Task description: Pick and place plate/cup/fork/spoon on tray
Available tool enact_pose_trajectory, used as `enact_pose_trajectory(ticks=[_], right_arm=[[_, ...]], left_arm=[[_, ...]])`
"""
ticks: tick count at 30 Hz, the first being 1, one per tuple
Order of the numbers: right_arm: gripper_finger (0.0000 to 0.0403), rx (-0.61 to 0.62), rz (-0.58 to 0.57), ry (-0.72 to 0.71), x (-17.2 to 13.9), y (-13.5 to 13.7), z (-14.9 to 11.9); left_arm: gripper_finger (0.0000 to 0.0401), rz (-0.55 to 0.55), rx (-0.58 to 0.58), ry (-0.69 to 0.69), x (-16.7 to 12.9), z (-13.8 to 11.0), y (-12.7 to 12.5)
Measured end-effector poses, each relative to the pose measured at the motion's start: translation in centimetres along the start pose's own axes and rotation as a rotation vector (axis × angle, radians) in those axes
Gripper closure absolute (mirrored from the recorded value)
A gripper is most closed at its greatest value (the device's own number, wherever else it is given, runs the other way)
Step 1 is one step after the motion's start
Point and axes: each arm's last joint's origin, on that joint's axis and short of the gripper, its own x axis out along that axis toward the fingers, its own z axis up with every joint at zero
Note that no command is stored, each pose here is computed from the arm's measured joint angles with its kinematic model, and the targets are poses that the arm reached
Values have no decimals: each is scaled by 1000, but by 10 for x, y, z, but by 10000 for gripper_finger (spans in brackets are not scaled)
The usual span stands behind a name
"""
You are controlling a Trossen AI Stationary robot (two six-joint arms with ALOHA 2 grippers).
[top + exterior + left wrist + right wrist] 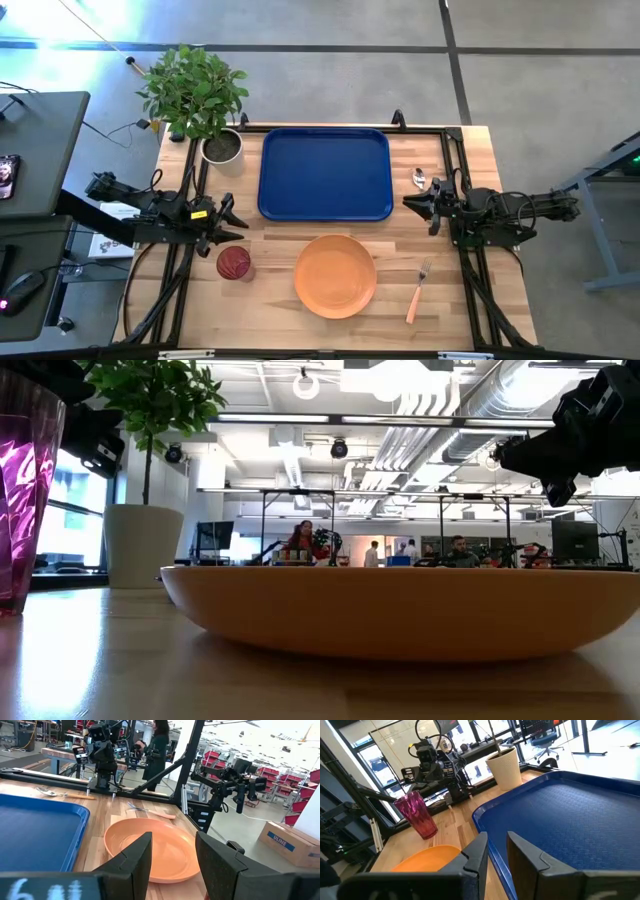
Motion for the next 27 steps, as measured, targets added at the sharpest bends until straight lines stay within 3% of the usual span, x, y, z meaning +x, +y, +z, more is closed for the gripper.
enact_pose_trajectory(ticks=[8, 14, 20, 27], right_arm=[[340, 0, 0, 0, 0, 0, 0], [340, 0, 0, 0, 0, 0, 0], [340, 0, 0, 0, 0, 0, 0], [340, 0, 0, 0, 0, 0, 0]], left_arm=[[259, 8, -44, -12, 0, 1, 0], [259, 81, -278, -83, 0, 5, 2], [259, 107, -524, -256, -2, 18, 2], [259, 48, -460, -420, -7, 35, -1]])
